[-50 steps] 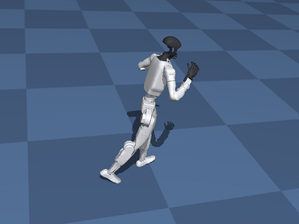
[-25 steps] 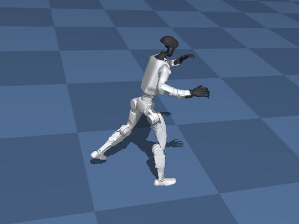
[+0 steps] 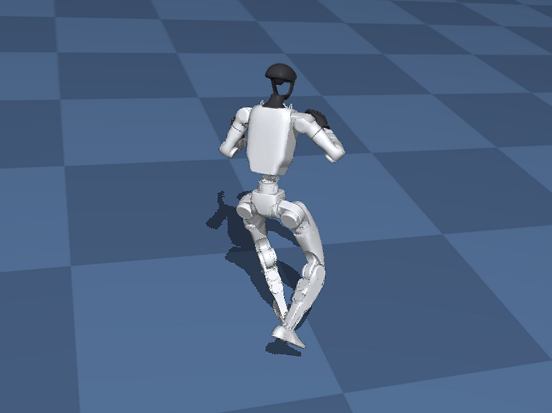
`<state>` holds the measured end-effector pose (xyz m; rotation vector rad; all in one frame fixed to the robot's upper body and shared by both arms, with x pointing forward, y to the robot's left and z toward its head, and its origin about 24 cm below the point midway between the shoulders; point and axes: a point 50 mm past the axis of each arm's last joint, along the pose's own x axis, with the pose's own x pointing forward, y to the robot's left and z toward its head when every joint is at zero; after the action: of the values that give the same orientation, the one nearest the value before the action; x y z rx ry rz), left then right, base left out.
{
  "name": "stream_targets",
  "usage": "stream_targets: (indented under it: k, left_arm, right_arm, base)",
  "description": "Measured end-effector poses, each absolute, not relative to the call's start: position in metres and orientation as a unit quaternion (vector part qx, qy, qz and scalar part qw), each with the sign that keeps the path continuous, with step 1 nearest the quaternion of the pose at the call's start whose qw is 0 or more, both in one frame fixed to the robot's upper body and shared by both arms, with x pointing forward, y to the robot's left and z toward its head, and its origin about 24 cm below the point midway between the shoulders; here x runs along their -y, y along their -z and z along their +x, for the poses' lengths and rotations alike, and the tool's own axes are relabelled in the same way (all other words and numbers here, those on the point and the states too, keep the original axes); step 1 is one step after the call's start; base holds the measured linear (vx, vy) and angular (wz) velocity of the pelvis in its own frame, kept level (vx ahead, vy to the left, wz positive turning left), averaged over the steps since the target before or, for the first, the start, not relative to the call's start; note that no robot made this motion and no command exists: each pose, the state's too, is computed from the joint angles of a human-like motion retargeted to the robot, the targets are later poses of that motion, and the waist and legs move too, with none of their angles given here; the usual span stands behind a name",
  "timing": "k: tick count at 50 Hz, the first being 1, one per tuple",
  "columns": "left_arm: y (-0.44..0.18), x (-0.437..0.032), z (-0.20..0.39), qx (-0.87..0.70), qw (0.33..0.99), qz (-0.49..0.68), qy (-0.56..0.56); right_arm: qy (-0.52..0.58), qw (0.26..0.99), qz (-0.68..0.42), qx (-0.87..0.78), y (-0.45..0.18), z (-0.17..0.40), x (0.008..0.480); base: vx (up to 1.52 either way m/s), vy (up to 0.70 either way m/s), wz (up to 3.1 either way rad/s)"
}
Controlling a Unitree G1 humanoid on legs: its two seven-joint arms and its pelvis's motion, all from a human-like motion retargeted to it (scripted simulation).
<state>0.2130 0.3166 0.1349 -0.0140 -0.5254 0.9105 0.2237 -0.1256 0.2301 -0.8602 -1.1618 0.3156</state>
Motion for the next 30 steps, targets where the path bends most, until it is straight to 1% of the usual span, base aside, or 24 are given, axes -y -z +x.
stream_targets:
  k: [1,3,4,5,7,8,10,13,14,15,16,18,19,20,21,22,23,25,26,28,30]
  left_arm:
    - [-0.151,-0.319,0.223,0.281,0.843,-0.026,-0.457]
    - [-0.201,-0.317,0.240,0.374,0.798,-0.075,-0.468]
    - [-0.228,-0.313,0.244,0.419,0.781,-0.072,-0.459]
    - [-0.256,-0.308,0.245,0.464,0.762,-0.066,-0.447]
    - [-0.306,-0.292,0.244,0.544,0.731,-0.036,-0.411]
    - [-0.327,-0.283,0.242,0.572,0.720,-0.014,-0.392]
    - [-0.357,-0.262,0.244,0.605,0.719,0.023,-0.340]
    - [-0.378,-0.217,0.247,0.636,0.739,0.044,-0.219]
    - [-0.377,-0.201,0.248,0.637,0.745,0.026,-0.197]
    - [-0.374,-0.181,0.248,0.641,0.752,0.026,-0.152]
    - [-0.369,-0.155,0.245,0.648,0.756,0.061,-0.062]
    - [-0.349,-0.115,0.236,0.648,0.750,0.113,0.067]
    - [-0.338,-0.112,0.235,0.641,0.762,0.088,0.037]
    - [-0.325,-0.107,0.233,0.630,0.771,0.086,0.045]
    - [-0.307,-0.095,0.229,0.610,0.771,0.129,0.131]
    - [-0.287,-0.096,0.232,0.573,0.793,0.138,0.154]
    - [-0.265,-0.104,0.239,0.528,0.827,0.132,0.143]
    - [-0.214,-0.134,0.250,0.415,0.897,0.130,0.081]
    - [-0.191,-0.153,0.251,0.363,0.920,0.140,0.048]
    - [-0.157,-0.199,0.240,0.282,0.944,0.170,-0.025]
    - [-0.144,-0.241,0.225,0.237,0.952,0.158,-0.109]
  right_arm:
    - [-0.122,0.758,-0.442,0.464,-0.205,0.238,0.143]
    - [-0.082,0.798,-0.505,0.319,-0.151,0.254,0.185]
    - [-0.047,0.829,-0.498,0.250,-0.129,0.252,0.209]
    - [-0.006,0.859,-0.477,0.186,-0.109,0.245,0.234]
    - [0.110,0.913,-0.380,0.093,-0.084,0.216,0.282]
    - [0.175,0.926,-0.329,0.055,-0.075,0.197,0.303]
    - [0.296,0.917,-0.267,0.004,-0.065,0.162,0.340]
    - [0.452,0.855,-0.254,-0.021,-0.071,0.122,0.387]
    - [0.501,0.826,-0.256,-0.008,-0.081,0.115,0.400]
    - [0.543,0.799,-0.256,0.011,-0.093,0.109,0.411]
    - [0.574,0.778,-0.253,0.040,-0.108,0.106,0.420]
    - [0.618,0.738,-0.241,0.125,-0.145,0.104,0.430]
    - [0.635,0.716,-0.225,0.183,-0.168,0.106,0.430]
    - [0.642,0.698,-0.207,0.240,-0.190,0.109,0.429]
    - [0.635,0.689,-0.187,0.295,-0.212,0.113,0.426]
    - [0.630,0.679,-0.157,0.343,-0.229,0.118,0.423]
    - [0.625,0.667,-0.121,0.387,-0.246,0.122,0.419]
    - [0.606,0.656,-0.042,0.447,-0.265,0.138,0.408]
    - [0.589,0.660,-0.012,0.467,-0.269,0.148,0.398]
    - [0.527,0.696,0.021,0.488,-0.269,0.176,0.364]
    - [0.424,0.762,0.009,0.490,-0.262,0.199,0.319]
  base:
    - [0.61,0.04,3.34]
    - [0.55,0.04,3.41]
    - [0.55,0.04,3.60]
    - [0.59,0.03,3.88]
    - [0.61,0.00,4.04]
    - [0.65,-0.06,4.11]
    - [0.69,-0.12,3.99]
    - [0.72,-0.24,3.62]
    - [0.74,-0.33,3.29]
    - [0.74,-0.37,3.03]
    - [0.70,-0.40,2.79]
    - [0.63,-0.42,2.42]
    - [0.56,-0.43,2.07]
    - [0.51,-0.42,1.79]
    - [0.49,-0.42,1.47]
    - [0.47,-0.41,1.12]
    - [0.48,-0.38,0.77]
    - [0.50,-0.33,0.49]
    - [0.53,-0.25,0.28]
    - [0.57,-0.16,0.12]
    - [0.63,-0.01,0.21]
